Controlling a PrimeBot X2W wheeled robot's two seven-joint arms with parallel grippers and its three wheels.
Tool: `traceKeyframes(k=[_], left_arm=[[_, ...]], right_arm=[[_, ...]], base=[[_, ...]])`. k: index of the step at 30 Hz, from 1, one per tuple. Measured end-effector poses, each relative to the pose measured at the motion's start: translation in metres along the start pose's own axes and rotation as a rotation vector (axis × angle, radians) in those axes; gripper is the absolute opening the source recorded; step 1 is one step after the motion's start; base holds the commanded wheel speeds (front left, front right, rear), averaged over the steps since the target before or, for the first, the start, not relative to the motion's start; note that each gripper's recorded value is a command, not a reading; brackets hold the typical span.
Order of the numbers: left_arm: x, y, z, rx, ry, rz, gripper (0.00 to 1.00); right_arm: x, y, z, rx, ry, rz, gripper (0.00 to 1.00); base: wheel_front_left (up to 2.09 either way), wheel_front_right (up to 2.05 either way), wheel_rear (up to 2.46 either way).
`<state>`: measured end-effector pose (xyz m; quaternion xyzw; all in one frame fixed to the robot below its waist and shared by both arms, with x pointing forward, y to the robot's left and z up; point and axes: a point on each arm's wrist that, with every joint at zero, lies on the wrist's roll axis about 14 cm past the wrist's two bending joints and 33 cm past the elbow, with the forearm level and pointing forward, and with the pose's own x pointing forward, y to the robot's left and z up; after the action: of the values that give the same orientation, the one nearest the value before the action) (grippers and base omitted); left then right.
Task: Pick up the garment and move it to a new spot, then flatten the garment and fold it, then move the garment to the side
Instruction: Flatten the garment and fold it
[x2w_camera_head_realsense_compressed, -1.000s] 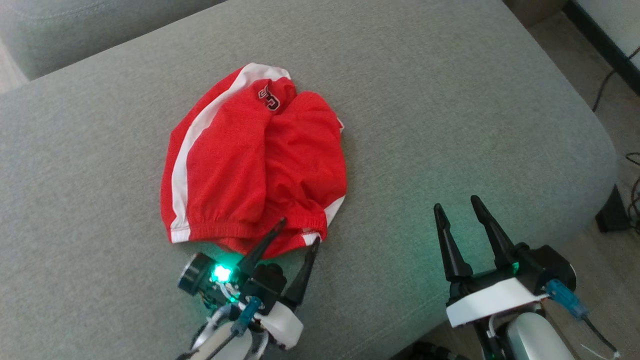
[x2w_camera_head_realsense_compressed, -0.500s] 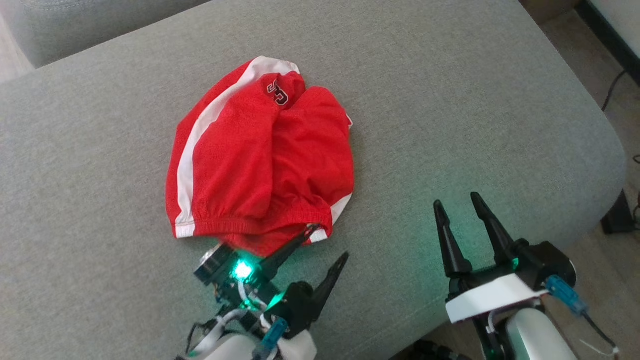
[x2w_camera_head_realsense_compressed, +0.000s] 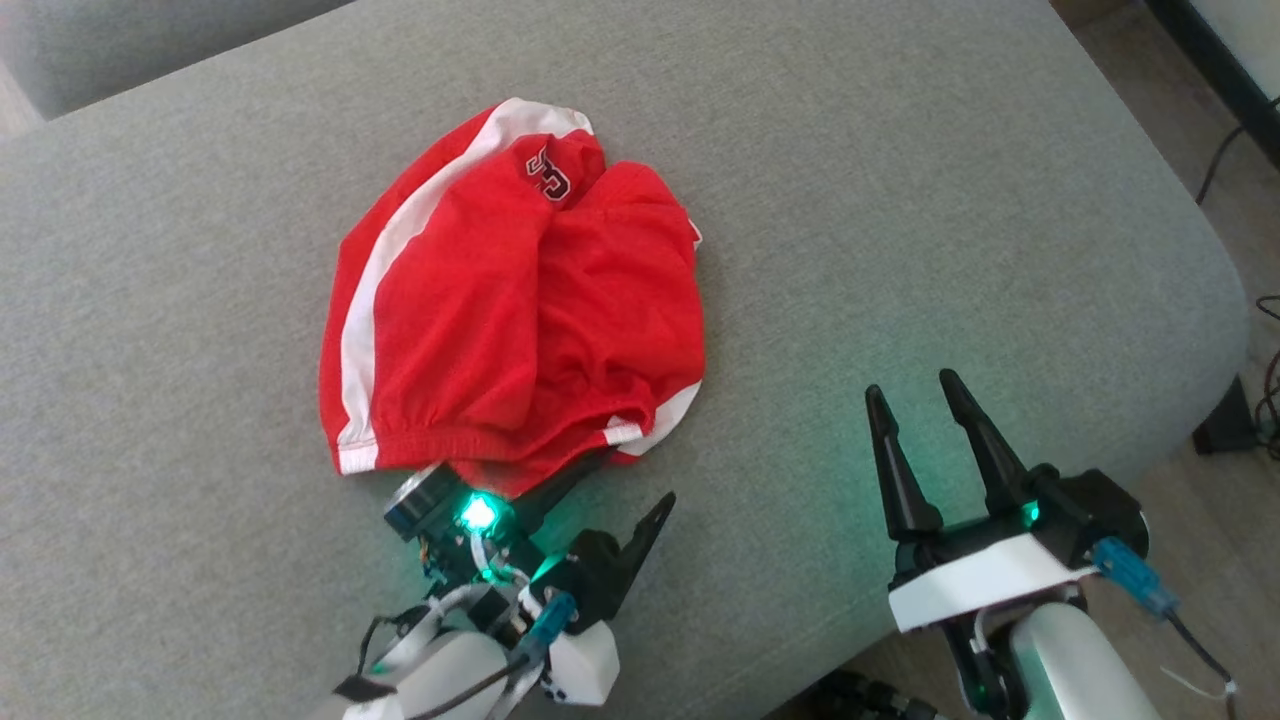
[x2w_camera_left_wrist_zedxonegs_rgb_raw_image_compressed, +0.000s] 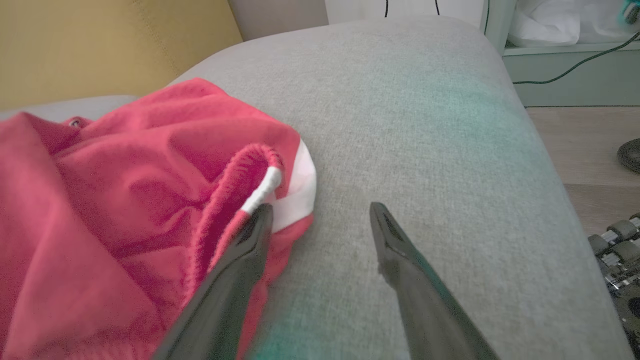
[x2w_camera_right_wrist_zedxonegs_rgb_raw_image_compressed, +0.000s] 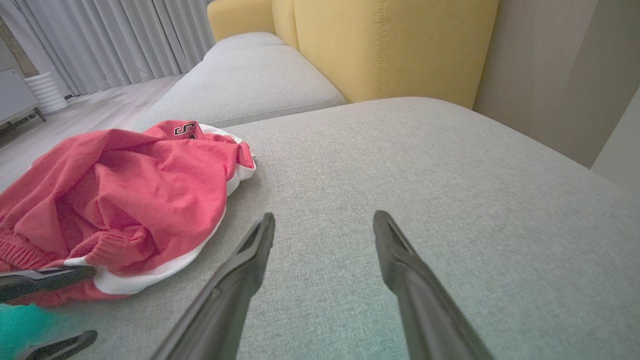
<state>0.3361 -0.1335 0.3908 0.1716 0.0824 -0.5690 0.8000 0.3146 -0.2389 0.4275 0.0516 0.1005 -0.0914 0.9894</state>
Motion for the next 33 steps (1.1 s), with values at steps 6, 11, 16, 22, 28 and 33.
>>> traceKeyframes(k=[6,11,16,22,28,33], left_arm=[[0.004,-0.008,0.005,0.017,-0.014,-0.049,1.0],[0.004,-0.022,0.022,0.014,-0.059,-0.091,1.0],[0.002,-0.019,0.039,0.02,-0.092,-0.073,1.0],[-0.009,-0.01,0.026,0.016,-0.027,-0.032,1.0],[-0.011,-0.004,0.005,0.011,0.028,-0.014,1.0],[-0.005,0.002,-0.003,0.017,0.042,-0.008,1.0]], right_arm=[[0.0,-0.002,0.003,0.006,-0.01,-0.006,1.0],[-0.001,-0.003,0.005,0.007,-0.016,-0.008,1.0],[-0.001,-0.001,0.006,0.009,-0.02,-0.002,1.0],[-0.001,0.001,0.005,0.011,-0.02,0.005,1.0],[0.0,0.003,0.004,0.008,-0.015,0.01,1.0],[0.0,0.004,0.002,0.005,-0.008,0.013,1.0]], base=[[0.0,0.0,0.0],[0.0,0.0,0.0],[0.0,0.0,0.0],[0.0,0.0,0.0],[0.0,0.0,0.0],[0.0,0.0,0.0]])
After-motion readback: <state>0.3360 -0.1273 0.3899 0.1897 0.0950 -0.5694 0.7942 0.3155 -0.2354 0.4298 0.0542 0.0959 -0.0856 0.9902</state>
